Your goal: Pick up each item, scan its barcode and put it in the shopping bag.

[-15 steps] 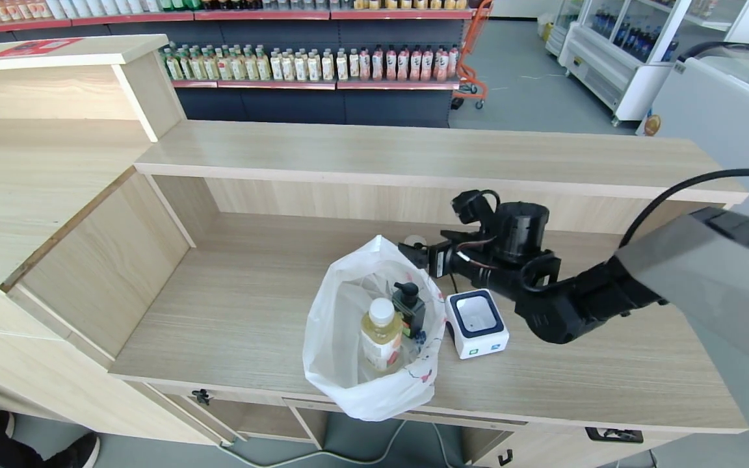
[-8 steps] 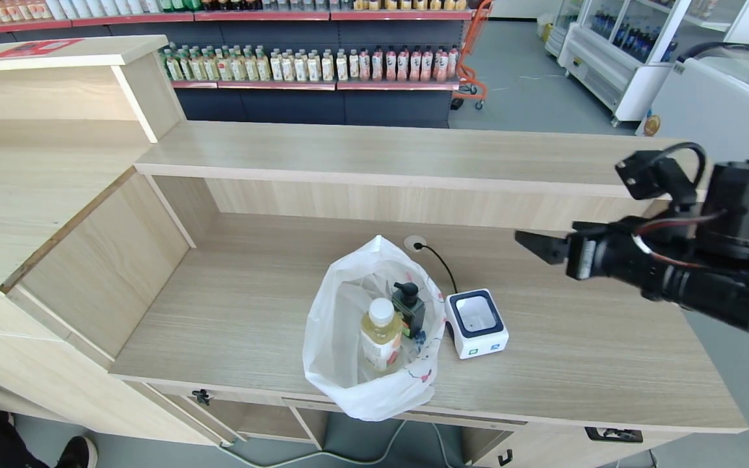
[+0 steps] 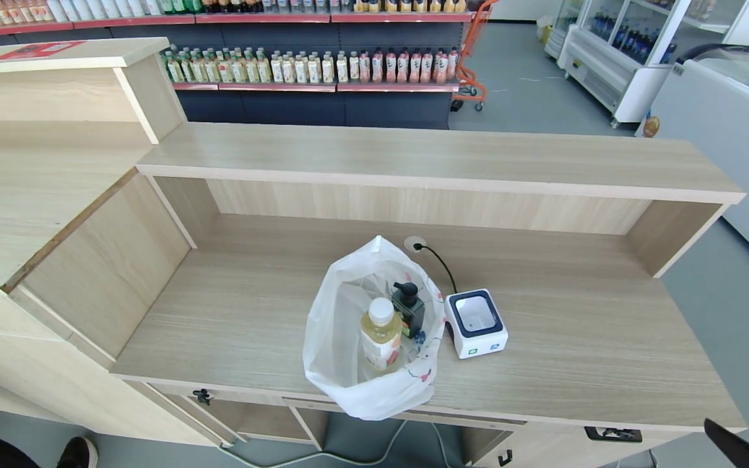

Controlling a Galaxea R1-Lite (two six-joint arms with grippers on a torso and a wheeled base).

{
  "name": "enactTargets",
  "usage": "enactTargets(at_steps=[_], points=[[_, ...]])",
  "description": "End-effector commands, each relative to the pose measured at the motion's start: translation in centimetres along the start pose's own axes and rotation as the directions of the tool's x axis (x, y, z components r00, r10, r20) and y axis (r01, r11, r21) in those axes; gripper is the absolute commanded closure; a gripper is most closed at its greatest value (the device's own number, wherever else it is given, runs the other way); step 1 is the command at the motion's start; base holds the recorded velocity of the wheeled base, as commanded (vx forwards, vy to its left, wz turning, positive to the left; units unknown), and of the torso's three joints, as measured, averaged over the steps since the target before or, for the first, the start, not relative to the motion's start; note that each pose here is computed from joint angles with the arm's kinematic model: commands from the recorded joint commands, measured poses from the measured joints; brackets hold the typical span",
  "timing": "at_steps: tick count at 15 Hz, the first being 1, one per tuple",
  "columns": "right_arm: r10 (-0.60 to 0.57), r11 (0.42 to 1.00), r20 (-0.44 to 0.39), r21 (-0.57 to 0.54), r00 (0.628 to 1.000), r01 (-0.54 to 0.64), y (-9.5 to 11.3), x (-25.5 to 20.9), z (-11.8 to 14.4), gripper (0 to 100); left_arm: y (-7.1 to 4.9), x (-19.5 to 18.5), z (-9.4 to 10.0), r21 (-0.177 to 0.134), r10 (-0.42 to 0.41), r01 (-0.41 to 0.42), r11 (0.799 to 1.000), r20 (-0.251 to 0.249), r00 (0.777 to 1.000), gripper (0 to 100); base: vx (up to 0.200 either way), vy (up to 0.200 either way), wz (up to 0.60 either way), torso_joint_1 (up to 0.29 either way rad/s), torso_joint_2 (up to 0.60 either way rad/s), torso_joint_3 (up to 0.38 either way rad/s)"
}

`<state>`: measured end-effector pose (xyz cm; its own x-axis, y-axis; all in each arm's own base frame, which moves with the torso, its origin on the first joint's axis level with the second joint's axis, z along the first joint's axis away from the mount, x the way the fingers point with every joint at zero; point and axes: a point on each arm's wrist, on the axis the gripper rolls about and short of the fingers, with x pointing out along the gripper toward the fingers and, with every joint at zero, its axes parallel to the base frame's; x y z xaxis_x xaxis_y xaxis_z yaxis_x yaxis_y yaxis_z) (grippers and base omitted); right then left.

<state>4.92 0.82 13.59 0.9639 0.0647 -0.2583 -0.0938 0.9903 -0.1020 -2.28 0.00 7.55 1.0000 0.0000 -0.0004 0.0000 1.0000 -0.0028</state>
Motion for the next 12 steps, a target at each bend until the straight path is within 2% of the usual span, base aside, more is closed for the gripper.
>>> enactTargets(at_steps=[1,5,6,8,10,12], points=[[-0.025,0.999,0.099,0.041,0.995,0.021,-0.3,-2.5,-2.0,0,0.0,0.0,0.0,0.000,0.000,0.000,1.000,0.000,1.000,0,0.000,0.000,0.00,0.000,0.00,0.000],[-0.032,0.998,0.172,0.068,0.985,0.020,0.1,-4.0,-5.6,0,0.0,0.0,0.0,0.000,0.000,0.000,1.000,0.000,1.000,0,0.000,0.000,0.00,0.000,0.00,0.000],[-0.050,0.997,0.156,0.071,0.986,0.039,0.3,-4.5,-6.7,0,0.0,0.0,0.0,0.000,0.000,0.000,1.000,0.000,1.000,0,0.000,0.000,0.00,0.000,0.00,0.000],[-0.044,0.995,0.198,0.102,0.979,0.024,0.5,-5.0,-7.3,0,0.0,0.0,0.0,0.000,0.000,0.000,1.000,0.000,1.000,0,0.000,0.000,0.00,0.000,0.00,0.000],[-0.031,0.997,0.267,0.072,0.963,0.012,0.6,-5.5,-7.6,0,0.0,0.0,0.0,0.000,0.000,0.000,1.000,0.000,1.000,0,0.000,0.000,0.00,0.000,0.00,0.000],[-0.055,0.998,0.280,0.038,0.958,0.047,0.6,-5.5,-7.4,0,0.0,0.0,0.0,0.000,0.000,0.000,1.000,0.000,1.000,0,0.000,0.000,0.00,0.000,0.00,0.000]])
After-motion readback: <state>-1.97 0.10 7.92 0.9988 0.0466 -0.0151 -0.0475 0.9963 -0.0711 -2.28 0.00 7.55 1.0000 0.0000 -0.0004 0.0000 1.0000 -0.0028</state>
